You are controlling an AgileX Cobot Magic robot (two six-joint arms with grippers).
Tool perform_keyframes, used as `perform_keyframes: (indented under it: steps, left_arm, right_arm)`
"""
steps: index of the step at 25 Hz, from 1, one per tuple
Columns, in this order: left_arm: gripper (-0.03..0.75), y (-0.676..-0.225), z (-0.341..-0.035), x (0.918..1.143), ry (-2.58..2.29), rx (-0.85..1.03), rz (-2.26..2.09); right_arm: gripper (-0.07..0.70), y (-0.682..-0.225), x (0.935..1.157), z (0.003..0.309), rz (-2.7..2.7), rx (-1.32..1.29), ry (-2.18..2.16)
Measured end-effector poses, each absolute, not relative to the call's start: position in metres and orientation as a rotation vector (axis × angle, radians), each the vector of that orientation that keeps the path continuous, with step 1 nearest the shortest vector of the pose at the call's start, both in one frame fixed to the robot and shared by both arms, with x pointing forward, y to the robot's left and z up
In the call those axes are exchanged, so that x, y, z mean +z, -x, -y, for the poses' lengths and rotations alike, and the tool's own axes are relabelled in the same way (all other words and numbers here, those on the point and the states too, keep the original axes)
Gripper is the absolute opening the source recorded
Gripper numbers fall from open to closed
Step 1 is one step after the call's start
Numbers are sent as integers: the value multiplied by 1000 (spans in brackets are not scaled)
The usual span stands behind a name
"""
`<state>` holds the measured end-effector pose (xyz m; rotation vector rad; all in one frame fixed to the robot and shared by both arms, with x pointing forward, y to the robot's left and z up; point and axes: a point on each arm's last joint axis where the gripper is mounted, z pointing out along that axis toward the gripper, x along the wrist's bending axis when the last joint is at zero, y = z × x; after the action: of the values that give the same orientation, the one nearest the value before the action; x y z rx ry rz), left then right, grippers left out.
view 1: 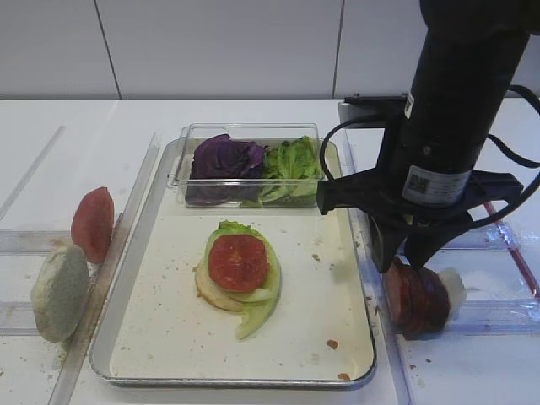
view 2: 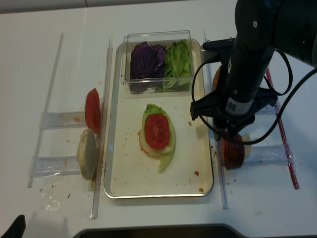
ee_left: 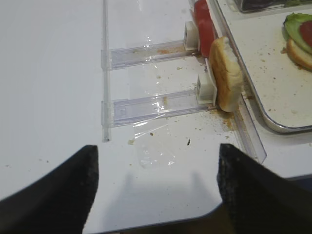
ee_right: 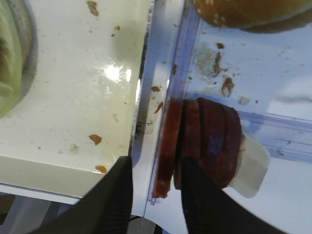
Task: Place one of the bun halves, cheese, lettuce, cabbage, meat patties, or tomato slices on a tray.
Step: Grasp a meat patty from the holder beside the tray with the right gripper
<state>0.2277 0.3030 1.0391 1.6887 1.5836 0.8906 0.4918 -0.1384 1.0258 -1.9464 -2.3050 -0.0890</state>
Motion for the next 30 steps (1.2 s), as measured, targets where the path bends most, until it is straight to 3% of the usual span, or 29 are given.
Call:
perform_keyframes:
  steps: [11, 13, 19, 24, 30]
  left_arm:
    - [472, -228, -303, 1039, -1689, 892, -1584]
    - [472, -228, -303, 1039, -1689, 892, -1584]
    - [472, -228, -303, 1039, -1689, 892, -1584]
    - [472, -228, -303, 1039, -1689, 892, -1584]
    - [472, -228, -303, 1039, -1689, 892, -1584]
  right_arm:
    - [262, -496, 1015, 137, 2309, -37, 1933]
    - [237, -497, 1014, 136, 2320, -35, 1923]
    - [60, -497, 1014, 136, 2376, -43, 1856]
    - [54, -494, 1017, 133, 2383, -91, 1791]
    - [53, -486, 1037, 137, 2393, -186, 1793]
